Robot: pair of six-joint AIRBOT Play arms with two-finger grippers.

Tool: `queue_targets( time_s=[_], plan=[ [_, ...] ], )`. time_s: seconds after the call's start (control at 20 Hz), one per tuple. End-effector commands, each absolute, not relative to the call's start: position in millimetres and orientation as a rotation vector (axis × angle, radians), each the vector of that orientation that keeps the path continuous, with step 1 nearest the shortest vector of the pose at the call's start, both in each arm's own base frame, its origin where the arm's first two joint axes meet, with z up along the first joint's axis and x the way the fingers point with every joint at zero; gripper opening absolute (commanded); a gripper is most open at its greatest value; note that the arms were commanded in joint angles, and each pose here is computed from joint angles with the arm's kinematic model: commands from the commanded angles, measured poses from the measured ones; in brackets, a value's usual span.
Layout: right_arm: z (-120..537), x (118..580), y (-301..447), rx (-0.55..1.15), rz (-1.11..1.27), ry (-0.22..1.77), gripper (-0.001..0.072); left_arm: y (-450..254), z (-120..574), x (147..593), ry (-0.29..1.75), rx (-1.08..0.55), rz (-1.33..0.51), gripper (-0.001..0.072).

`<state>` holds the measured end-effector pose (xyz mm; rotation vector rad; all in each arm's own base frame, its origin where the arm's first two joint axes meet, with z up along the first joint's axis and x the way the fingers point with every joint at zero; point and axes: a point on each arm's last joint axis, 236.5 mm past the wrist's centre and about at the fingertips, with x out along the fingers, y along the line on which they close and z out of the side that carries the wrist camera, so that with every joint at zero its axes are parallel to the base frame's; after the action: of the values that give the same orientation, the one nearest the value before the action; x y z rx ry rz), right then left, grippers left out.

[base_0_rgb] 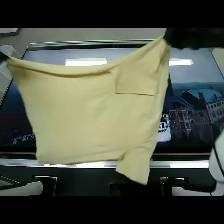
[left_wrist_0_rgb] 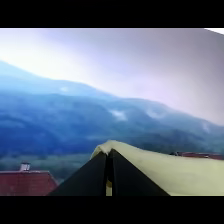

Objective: Fold the clothes and pants, and hang the long-sleeved shirts on hangers.

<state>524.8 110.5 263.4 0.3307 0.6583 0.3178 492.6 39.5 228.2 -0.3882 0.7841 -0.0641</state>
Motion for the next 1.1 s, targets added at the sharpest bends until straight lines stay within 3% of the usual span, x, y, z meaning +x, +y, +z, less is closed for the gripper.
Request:
queue_targets(
  time_s=[0.0,0.2,0.35,0.65,1.05],
  plan=[
    [128.2,595.9,113.7,0.33,0.296,0.797,0.0031,23.8,76.4,566.4,0.954,-0.378,-0.093,0.0014],
    [28.4,642.1,104.7,0.304,0.247,0.817,0.0031,14.2,-25.5,613.9,0.969,-0.408,-0.057,0.0014],
    [-0.2,641.4,98.1,0.272,0.224,0.866,0.0031,6.5,-47.1,610.5,1.016,-0.414,-0.063,0.0014],
    [17.1,600.1,58.5,0.325,0.106,1.024,0.0031,-13.2,-39.9,554.4,1.239,-0.412,-0.132,0.0014],
    [21.8,529.4,44.2,0.332,0.113,1.289,0.0031,-5.0,-1.6,514.5,1.329,-0.397,-0.12,0.0014]
  ],
)
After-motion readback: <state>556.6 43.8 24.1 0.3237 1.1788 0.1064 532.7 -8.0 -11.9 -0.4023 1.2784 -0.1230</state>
